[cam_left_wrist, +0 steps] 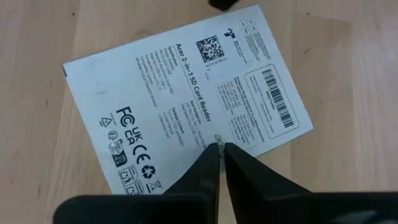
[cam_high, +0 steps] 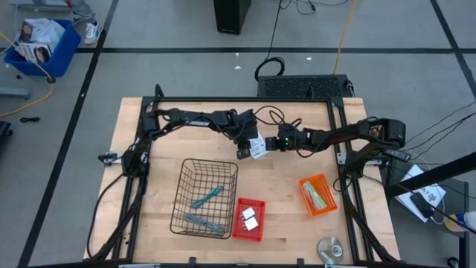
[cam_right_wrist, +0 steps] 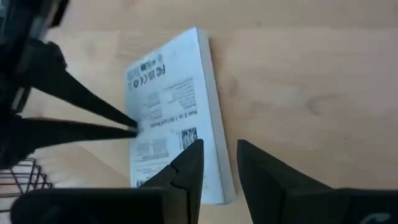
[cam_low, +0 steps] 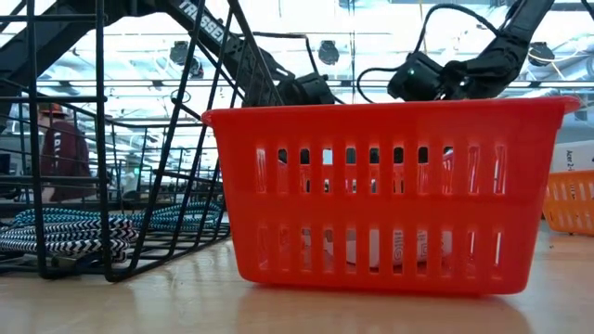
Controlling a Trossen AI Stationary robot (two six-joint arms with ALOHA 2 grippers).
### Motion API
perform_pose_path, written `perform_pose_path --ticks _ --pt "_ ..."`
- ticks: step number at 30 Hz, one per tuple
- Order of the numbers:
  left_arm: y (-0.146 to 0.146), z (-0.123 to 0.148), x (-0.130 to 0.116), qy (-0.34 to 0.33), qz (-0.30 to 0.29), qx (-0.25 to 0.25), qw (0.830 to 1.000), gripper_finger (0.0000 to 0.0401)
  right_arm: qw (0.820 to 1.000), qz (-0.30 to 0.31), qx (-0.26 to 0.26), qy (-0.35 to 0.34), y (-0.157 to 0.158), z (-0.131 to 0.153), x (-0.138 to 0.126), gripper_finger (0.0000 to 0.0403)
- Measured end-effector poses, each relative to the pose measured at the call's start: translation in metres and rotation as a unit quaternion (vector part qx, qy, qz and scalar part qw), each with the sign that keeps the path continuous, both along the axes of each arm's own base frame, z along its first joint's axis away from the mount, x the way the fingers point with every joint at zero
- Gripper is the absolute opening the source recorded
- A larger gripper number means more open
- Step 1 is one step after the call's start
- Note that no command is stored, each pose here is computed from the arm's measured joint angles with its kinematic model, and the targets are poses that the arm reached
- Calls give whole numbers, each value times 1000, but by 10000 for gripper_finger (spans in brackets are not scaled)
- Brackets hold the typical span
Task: Pick and place items into bin
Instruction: Put the card reader box into the orange basket
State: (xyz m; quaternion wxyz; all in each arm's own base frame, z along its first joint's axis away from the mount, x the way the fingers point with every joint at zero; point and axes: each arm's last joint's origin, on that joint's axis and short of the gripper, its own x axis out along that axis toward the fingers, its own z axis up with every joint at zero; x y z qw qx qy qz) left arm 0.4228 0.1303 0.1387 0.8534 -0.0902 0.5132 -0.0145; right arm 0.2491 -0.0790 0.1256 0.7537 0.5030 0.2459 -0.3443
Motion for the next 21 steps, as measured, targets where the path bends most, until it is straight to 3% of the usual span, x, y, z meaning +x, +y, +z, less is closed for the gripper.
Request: perform_pose_path --ticks 8,15,18,21 --pt "1 -2 -2 9 0 -6 1000 30 995 48 75 -35 1 0 3 91" --pt "0 -3 -2 9 3 -8 1000 30 969 123 35 -211 -1 30 22 91" --pt "0 -3 -2 10 7 -10 1000 30 973 110 27 -200 -3 28 21 88" --pt "-1 -3 -2 15 8 -10 1000 30 986 82 37 -143 -4 18 15 77"
